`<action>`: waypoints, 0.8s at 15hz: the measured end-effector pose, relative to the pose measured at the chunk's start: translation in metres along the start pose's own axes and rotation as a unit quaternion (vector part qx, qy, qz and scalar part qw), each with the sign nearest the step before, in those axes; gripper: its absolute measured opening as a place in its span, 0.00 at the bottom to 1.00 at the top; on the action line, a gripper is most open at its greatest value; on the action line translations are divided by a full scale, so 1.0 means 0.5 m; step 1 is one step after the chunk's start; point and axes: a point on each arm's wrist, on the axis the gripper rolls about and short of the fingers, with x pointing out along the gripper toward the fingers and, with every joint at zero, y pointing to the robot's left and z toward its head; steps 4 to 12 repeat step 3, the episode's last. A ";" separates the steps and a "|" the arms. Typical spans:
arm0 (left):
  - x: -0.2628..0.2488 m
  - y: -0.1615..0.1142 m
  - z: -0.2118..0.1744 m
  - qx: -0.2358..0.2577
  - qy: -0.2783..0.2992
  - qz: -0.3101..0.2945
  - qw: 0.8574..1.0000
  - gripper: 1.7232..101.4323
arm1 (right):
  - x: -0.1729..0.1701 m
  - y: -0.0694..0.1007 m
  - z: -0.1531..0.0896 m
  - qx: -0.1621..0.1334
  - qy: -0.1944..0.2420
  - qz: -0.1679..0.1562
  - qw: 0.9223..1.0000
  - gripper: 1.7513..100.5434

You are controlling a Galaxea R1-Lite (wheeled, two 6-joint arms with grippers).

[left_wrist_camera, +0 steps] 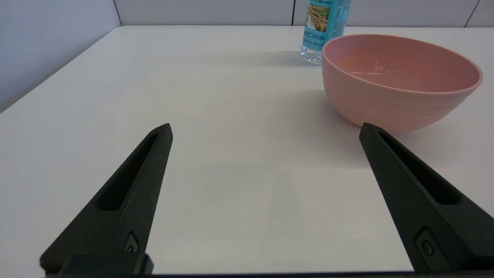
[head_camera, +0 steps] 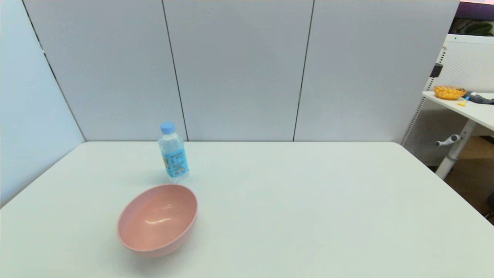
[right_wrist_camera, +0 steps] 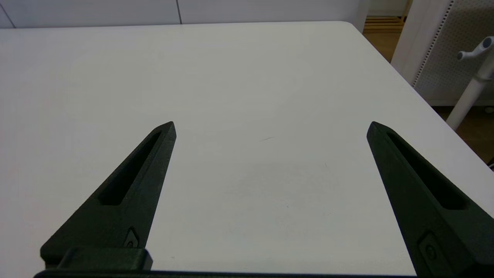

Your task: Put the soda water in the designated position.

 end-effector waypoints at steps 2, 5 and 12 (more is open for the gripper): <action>0.000 0.000 0.000 0.000 0.000 0.000 1.000 0.96 | 0.000 0.000 0.000 0.002 0.000 0.000 1.000 0.97; 0.000 0.000 0.000 0.000 0.000 0.000 1.000 0.96 | 0.000 0.000 0.000 0.003 0.000 0.000 1.000 0.97; 0.000 0.000 0.000 0.000 0.000 0.000 1.000 0.96 | 0.000 0.000 0.000 0.003 0.000 0.000 1.000 0.97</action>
